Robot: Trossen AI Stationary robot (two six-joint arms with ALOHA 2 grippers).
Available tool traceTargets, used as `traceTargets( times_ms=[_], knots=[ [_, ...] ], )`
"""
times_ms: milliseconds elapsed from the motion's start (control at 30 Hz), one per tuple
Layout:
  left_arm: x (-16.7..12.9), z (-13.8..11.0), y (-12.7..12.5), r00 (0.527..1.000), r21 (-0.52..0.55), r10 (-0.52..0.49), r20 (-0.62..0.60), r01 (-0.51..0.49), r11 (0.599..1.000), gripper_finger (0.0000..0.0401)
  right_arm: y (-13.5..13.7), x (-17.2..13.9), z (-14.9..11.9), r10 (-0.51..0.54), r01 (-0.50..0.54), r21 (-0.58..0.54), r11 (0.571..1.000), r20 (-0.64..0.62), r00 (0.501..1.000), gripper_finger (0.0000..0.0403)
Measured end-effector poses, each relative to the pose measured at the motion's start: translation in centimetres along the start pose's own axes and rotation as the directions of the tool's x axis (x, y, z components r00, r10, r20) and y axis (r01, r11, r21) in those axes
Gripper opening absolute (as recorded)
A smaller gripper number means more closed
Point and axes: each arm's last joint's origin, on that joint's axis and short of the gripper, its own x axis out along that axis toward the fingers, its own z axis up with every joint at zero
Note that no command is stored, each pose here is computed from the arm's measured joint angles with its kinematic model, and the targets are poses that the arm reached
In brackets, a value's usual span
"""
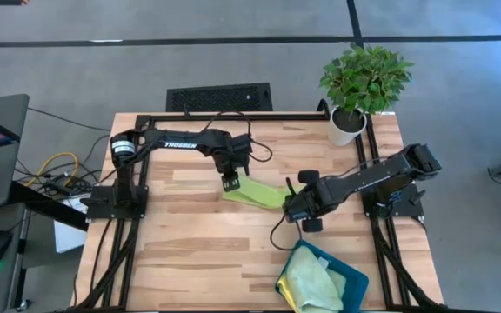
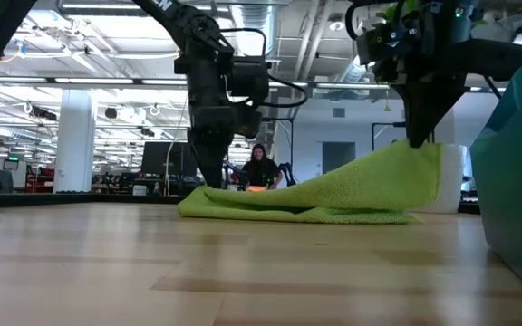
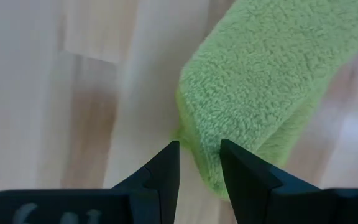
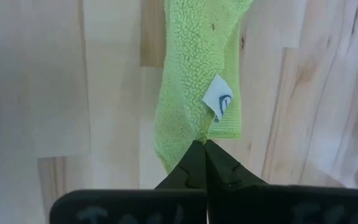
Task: Fold microfiber towels
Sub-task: Fold the green towel
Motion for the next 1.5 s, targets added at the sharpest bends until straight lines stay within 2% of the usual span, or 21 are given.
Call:
traceTargets(
  times_ms=[167, 333, 400, 533, 767, 967, 1333, 1500],
  knots=[
    [-0.6, 0.4, 0.7, 0.997, -0.014, 0.069, 0.020, -0.069, 0.998, 0.0108, -0.6, 0.2, 0.0, -0.003, 0.004, 0.018, 1.000, -0.019, 1.000, 0.0005],
    [-0.4, 0.1, 1.3, 0.998, -0.079, 0.062, 0.010, -0.061, 0.995, 0.0108, -1.0, 0.3, 0.0, 0.000, 0.000, 0.030, 1.000, -0.024, 1.000, 0.0006],
    [-0.2, -0.1, 1.3, 1.000, -0.104, 0.029, 0.001, -0.028, 0.994, 0.0108, -1.0, 0.3, 0.0, 0.001, 0.000, 0.031, 1.000, -0.025, 1.000, 0.0005],
    [0.3, -0.6, 1.0, 0.994, -0.112, -0.109, -0.011, 0.107, 0.988, 0.0108, -1.0, 0.3, 0.0, 0.002, -0.001, 0.031, 1.000, -0.025, 1.000, 0.0005],
    [0.1, -0.2, 1.1, 0.989, -0.116, -0.144, 0.018, 0.145, 0.983, 0.0108, -1.0, 0.3, 0.0, 0.003, -0.002, 0.031, 1.000, -0.025, 1.000, 0.0005],
    [-0.1, 0.0, 0.6, 0.959, -0.103, -0.279, 0.044, 0.282, 0.954, 0.0108, -1.0, 0.3, 0.0, 0.004, -0.003, 0.031, 1.000, -0.024, 1.000, 0.0006],
    [0.0, 0.0, 0.4, 0.960, -0.109, -0.277, 0.042, 0.281, 0.954, 0.0108, -1.0, 0.3, 0.0, 0.004, -0.003, 0.031, 1.000, -0.025, 1.000, 0.0005],
    [0.3, 0.3, -0.4, 0.985, -0.118, -0.161, 0.058, 0.167, 0.979, 0.0108, -1.0, 0.3, 0.0, 0.004, -0.003, 0.031, 1.000, -0.025, 1.000, 0.0006]
  ],
)
